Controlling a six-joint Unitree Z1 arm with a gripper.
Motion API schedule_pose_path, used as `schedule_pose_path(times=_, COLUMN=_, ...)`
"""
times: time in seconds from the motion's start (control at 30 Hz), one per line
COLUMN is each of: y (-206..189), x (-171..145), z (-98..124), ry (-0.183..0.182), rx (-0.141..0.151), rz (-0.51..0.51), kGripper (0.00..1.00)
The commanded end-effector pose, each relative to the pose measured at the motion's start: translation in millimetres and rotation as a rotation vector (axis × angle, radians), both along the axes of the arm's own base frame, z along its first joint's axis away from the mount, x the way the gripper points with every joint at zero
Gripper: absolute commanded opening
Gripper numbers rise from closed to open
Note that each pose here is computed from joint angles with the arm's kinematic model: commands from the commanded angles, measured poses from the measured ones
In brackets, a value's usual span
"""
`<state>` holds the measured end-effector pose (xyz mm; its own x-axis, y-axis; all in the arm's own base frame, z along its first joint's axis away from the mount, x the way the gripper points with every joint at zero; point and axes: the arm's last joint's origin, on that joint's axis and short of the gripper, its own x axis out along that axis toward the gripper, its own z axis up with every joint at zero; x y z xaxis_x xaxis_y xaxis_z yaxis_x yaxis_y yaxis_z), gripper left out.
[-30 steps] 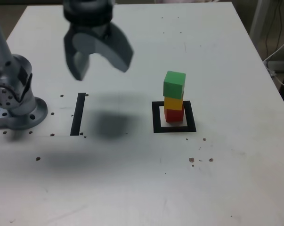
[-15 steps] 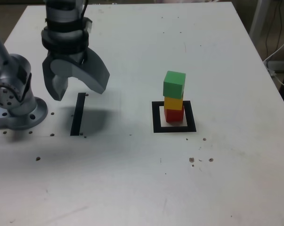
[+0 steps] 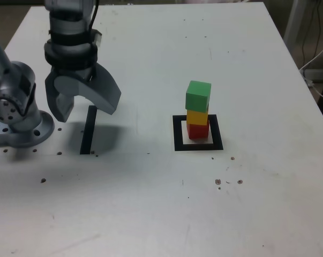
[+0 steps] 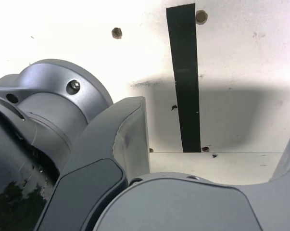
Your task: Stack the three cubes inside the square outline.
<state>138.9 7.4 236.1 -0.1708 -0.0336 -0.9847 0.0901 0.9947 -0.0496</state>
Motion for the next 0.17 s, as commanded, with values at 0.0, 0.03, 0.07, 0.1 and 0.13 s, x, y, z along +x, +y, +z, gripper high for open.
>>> schedule_pose_path(times=0.0, y=0.2, x=0.0, z=-1.0, ry=0.001, rx=-0.001, rz=0.003, kGripper=1.00)
schedule_pose_path(times=0.03, y=0.2, x=-0.1, z=-1.4, ry=0.001, rx=-0.002, rz=0.003, kGripper=1.00)
schedule_pose_path(times=0.07, y=0.1, x=-0.2, z=-2.1, ry=0.002, rx=-0.003, rz=0.003, kGripper=1.00)
schedule_pose_path(times=0.1, y=0.0, x=-0.3, z=-2.8, ry=0.004, rx=-0.004, rz=0.004, kGripper=1.00)
schedule_pose_path(times=0.13, y=-0.1, x=-0.5, z=-3.8, ry=0.006, rx=-0.006, rz=0.004, kGripper=1.00)
